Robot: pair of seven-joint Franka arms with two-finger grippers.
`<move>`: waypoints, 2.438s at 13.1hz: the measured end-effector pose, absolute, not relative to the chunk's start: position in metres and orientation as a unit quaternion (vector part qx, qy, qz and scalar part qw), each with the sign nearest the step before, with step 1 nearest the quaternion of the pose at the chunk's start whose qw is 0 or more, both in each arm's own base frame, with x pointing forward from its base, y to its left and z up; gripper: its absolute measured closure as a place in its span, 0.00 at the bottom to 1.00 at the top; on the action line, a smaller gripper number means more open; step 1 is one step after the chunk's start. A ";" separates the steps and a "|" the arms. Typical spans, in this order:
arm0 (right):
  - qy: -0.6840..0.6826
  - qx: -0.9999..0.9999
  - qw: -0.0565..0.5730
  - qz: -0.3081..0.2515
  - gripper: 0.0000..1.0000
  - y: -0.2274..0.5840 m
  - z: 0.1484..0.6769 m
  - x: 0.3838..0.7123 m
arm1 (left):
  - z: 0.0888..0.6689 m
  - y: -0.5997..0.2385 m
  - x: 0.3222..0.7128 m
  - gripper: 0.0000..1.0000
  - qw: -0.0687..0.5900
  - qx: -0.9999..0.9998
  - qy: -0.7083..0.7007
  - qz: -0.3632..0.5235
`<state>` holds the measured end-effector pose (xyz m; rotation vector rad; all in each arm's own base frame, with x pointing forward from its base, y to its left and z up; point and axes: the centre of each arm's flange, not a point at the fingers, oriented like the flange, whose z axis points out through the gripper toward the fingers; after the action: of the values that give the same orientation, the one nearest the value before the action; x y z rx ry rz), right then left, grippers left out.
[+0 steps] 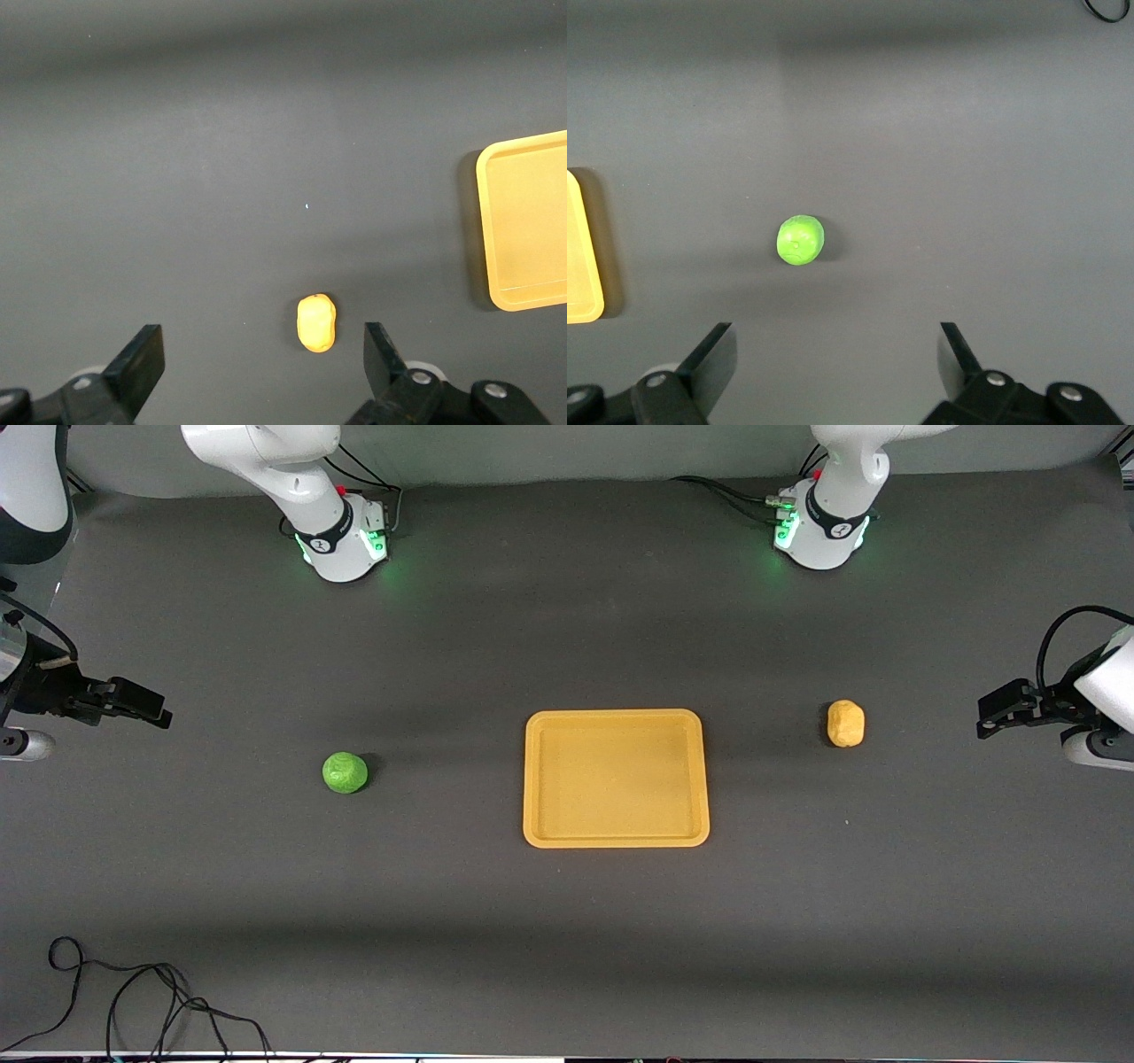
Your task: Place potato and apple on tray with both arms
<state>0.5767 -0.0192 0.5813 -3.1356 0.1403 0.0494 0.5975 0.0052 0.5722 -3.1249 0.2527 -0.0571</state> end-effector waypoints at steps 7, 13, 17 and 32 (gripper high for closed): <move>0.045 -0.999 0.001 0.016 0.00 -0.019 0.582 0.577 | 0.538 0.003 0.596 0.00 -0.006 -0.996 0.082 0.020; 0.035 -0.999 0.001 0.019 0.00 -0.008 0.578 0.577 | 0.312 -0.011 0.572 0.01 -0.020 -0.993 0.092 0.074; -0.008 -1.000 0.002 0.019 0.00 0.042 0.563 0.567 | 0.212 -0.009 0.538 0.04 -0.035 -0.983 0.092 0.157; -0.040 -0.997 0.005 -0.063 0.00 0.073 0.302 0.517 | 0.321 -0.214 0.574 0.47 -0.072 -0.991 0.023 0.113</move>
<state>0.5172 0.0733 0.3021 -3.1237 -0.1255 -0.1965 0.5737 -0.2137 0.3206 -3.2638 0.0755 0.3729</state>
